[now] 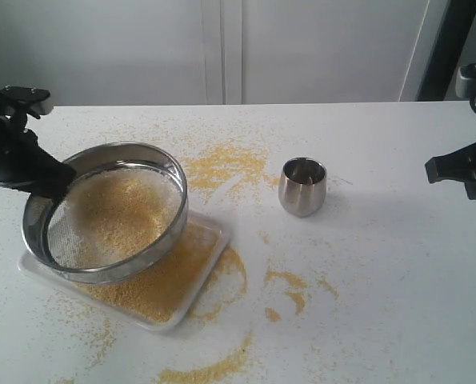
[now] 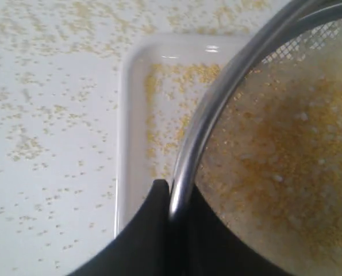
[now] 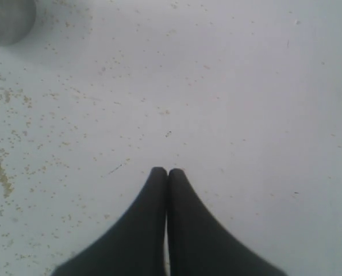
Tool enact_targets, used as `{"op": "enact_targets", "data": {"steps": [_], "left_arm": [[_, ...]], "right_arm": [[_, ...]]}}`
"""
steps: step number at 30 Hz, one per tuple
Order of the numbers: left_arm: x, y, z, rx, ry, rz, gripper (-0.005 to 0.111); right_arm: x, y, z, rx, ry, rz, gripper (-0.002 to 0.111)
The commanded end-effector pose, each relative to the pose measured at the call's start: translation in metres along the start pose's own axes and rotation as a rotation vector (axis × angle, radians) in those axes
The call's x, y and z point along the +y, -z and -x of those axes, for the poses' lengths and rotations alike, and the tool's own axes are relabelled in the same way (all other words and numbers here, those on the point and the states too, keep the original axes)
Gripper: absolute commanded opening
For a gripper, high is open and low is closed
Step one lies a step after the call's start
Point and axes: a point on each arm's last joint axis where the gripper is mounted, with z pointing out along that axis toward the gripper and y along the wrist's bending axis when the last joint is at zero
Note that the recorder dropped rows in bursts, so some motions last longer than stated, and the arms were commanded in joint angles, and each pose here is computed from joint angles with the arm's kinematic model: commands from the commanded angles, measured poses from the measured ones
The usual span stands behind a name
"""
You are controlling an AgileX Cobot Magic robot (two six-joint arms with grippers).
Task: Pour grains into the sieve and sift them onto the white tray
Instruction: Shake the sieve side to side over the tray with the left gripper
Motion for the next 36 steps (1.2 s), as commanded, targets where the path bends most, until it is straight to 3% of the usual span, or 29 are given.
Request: {"op": "enact_targets", "data": {"steps": [1,2,3,5,6,7,9,10,11,13,14,15,16,17,18,19,20,21,22,23,25,27,28,29,32,33,34,36], "left_arm": [[-0.03,0.001,-0.004,0.07,-0.262,-0.164,0.0],[-0.03,0.001,-0.005,0.086,-0.329,-0.171,0.0],[-0.029,0.001,-0.005,0.083,-0.302,-0.158,0.0],[-0.012,0.003,-0.001,0.03,-0.032,-0.065,0.0],[0.001,0.006,0.001,-0.017,0.251,-0.03,0.0],[0.001,0.005,0.002,-0.023,0.288,-0.039,0.0],[-0.016,0.002,0.002,0.012,0.063,-0.095,0.0],[-0.024,0.001,-0.001,0.053,-0.115,-0.121,0.0],[-0.024,0.001,-0.003,0.072,-0.151,-0.105,0.0],[-0.008,0.002,-0.004,0.079,0.066,0.008,0.0],[0.0,0.004,-0.004,0.056,0.255,0.047,0.0],[-0.004,0.003,-0.003,0.051,0.214,0.03,0.0],[-0.012,0.002,-0.002,0.064,0.098,0.005,0.0],[-0.026,0.0,-0.005,0.114,-0.183,-0.053,0.0],[-0.03,-0.001,-0.007,0.144,-0.307,-0.074,0.0],[-0.026,-0.001,-0.006,0.133,-0.204,-0.031,0.0],[-0.018,0.0,-0.004,0.1,-0.027,0.016,0.0],[-0.005,0.002,-0.002,0.046,0.269,0.062,0.0],[-0.005,0.002,-0.001,0.036,0.301,0.065,0.0],[-0.008,0.001,0.0,0.036,0.253,0.059,0.0],[-0.02,-0.001,0.001,0.058,0.05,0.034,0.0],[-0.032,-0.003,-0.003,0.122,-0.208,-0.02,0.0],[-0.034,-0.003,-0.004,0.135,-0.233,-0.031,0.0],[-0.032,-0.003,-0.004,0.128,-0.167,-0.021,0.0],[-0.017,0.0,0.0,0.055,0.169,0.043,0.0],[-0.015,0.0,0.001,0.04,0.221,0.05,0.0],[-0.015,0.0,0.002,0.033,0.219,0.049,0.0],[-0.027,-0.003,0.003,0.052,0.035,0.024,0.0]], "right_arm": [[-0.001,0.002,0.0,-0.014,0.001,-0.003,0.0],[-0.001,0.002,0.0,-0.014,0.001,-0.003,0.0],[-0.001,0.002,0.0,-0.014,0.001,-0.003,0.0],[-0.001,0.002,0.0,-0.014,0.001,-0.003,0.0],[-0.001,0.002,0.0,-0.014,0.001,-0.003,0.0],[-0.001,0.002,0.0,-0.014,0.001,-0.003,0.0],[-0.001,0.002,0.0,-0.014,0.001,-0.003,0.0],[-0.001,0.002,0.0,-0.014,0.001,-0.003,0.0],[-0.001,0.002,0.0,-0.014,0.001,-0.003,0.0],[-0.001,0.002,0.0,-0.014,0.001,-0.003,0.0],[-0.001,0.002,0.0,-0.014,0.001,-0.003,0.0],[-0.001,0.002,0.0,-0.014,0.001,-0.003,0.0],[-0.001,0.002,0.0,-0.014,0.001,-0.003,0.0],[-0.001,0.002,0.0,-0.014,0.001,-0.003,0.0],[-0.001,0.002,0.0,-0.014,0.001,-0.003,0.0],[-0.001,0.002,0.0,-0.014,0.001,-0.003,0.0],[-0.001,0.002,0.0,-0.014,0.001,-0.003,0.0],[-0.001,0.002,0.0,-0.014,0.001,-0.003,0.0],[-0.001,0.002,0.0,-0.014,0.001,-0.003,0.0],[-0.001,0.002,0.0,-0.014,0.001,-0.003,0.0],[-0.001,0.002,0.0,-0.014,0.001,-0.003,0.0],[-0.001,0.002,0.0,-0.014,0.001,-0.003,0.0],[-0.001,0.002,0.0,-0.014,0.001,-0.003,0.0],[-0.001,0.002,0.0,-0.014,0.001,-0.003,0.0],[-0.001,0.002,0.0,-0.014,0.001,-0.003,0.0],[-0.001,0.002,0.0,-0.014,0.001,-0.003,0.0],[-0.001,0.002,0.0,-0.014,0.001,-0.003,0.0],[-0.001,0.002,0.0,-0.014,0.001,-0.003,0.0]]}}
